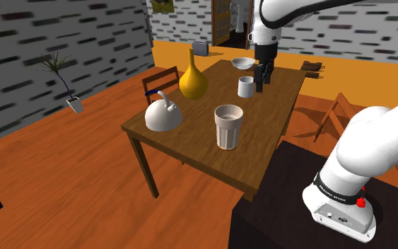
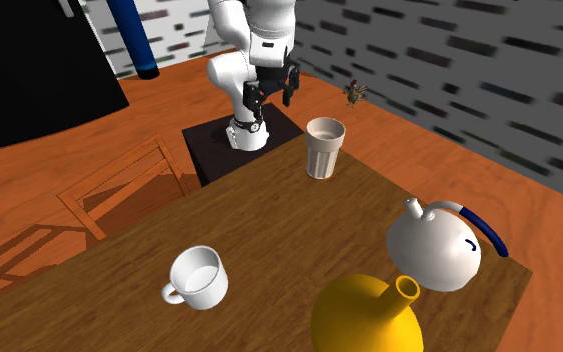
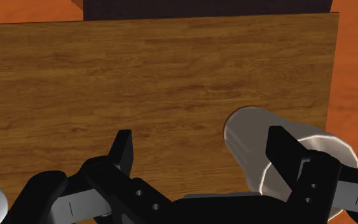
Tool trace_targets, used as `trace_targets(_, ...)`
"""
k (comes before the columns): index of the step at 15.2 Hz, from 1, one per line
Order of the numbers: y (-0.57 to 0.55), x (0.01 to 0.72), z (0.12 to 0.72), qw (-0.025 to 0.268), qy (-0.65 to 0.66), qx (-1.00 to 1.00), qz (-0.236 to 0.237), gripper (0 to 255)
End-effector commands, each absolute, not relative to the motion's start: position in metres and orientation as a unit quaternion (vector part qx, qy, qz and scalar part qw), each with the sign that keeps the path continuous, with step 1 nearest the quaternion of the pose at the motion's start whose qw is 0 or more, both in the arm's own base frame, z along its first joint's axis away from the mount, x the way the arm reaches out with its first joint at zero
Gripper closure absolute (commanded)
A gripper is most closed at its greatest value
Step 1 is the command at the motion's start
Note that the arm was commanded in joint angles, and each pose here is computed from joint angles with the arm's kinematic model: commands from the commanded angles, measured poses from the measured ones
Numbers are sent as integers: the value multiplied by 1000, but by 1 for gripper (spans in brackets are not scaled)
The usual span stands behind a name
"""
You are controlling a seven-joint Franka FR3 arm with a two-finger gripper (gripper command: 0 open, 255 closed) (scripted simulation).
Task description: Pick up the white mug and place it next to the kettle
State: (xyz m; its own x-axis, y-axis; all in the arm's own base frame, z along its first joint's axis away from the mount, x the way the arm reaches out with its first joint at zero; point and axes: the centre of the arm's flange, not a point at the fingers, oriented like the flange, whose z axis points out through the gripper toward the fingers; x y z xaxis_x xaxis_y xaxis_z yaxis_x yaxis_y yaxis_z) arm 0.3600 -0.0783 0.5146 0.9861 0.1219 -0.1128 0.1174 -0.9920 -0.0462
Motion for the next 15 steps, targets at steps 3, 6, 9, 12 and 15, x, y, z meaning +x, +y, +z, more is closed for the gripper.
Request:
trace_targets(3, -116, 388, 499, 17, -58, -997, 46, 0)
trace_targets(6, -144, 410, 485, 15, -57, -998, 38, 0)
trace_targets(9, -172, 431, 472, 13, -55, -998, 29, 0)
trace_targets(12, -200, 453, 459, 11, -53, -998, 21, 0)
trace_targets(15, -228, 474, 446, 9, -52, -999, 13, 0)
